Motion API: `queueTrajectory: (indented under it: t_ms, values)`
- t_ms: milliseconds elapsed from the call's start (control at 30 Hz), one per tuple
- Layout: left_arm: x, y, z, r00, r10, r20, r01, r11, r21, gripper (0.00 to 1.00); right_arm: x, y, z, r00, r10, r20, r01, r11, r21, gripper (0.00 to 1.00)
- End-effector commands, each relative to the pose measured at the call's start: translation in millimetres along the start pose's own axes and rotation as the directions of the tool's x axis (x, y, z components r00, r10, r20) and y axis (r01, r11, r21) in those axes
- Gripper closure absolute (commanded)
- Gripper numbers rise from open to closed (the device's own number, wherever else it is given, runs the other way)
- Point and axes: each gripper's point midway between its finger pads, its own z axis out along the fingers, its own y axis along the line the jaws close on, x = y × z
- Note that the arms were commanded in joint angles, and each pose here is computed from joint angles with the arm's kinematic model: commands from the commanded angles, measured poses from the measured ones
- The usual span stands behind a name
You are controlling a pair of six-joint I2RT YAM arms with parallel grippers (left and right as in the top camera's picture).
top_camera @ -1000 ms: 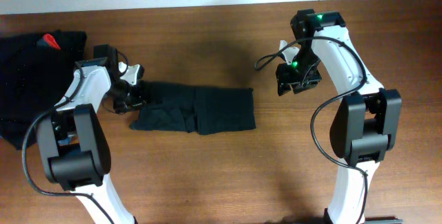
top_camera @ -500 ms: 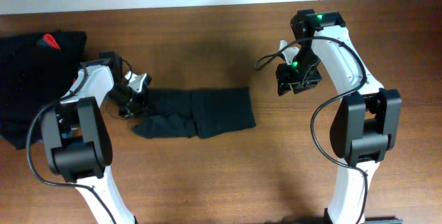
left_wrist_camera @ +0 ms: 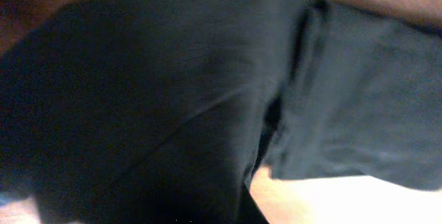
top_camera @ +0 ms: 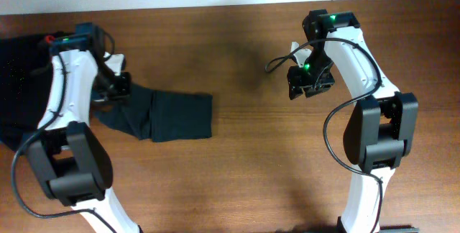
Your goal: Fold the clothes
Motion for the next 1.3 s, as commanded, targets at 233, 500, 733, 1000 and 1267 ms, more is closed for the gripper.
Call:
queueTrajectory:
  t_ms: [233, 500, 733, 1000, 1267]
  values:
    - [21, -148, -3, 0.952, 0.306, -0.008, -0.306, 0.952, 0.022, 0.99, -3, -2, -1, 1.0, -0.007, 0.002, 0.007, 1.0, 0.009, 0.49]
    - [47, -204, 16, 0.887, 0.459, -0.048, -0.459, 0.888, 0.019, 0.45, -2, -2, -1, 1.0, -0.007, 0.002, 0.007, 1.0, 0.009, 0.49]
    - [46, -195, 15, 0.892, 0.447, -0.061, -0.448, 0.894, -0.005, 0.49, -3, -2, -1, 1.0, -0.007, 0.002, 0.007, 1.0, 0.009, 0.48]
    - [25, -146, 14, 0.948, 0.313, -0.056, -0.314, 0.95, -0.005, 0.3, -3, 0, -1, 1.0, -0.015, 0.004, 0.015, 1.0, -0.003, 0.47]
    - [6, -124, 27, 0.967, 0.253, 0.01, -0.249, 0.941, 0.229, 0.2, -3, 0, -1, 1.0, -0.015, 0.004, 0.015, 1.0, -0.002, 0.47]
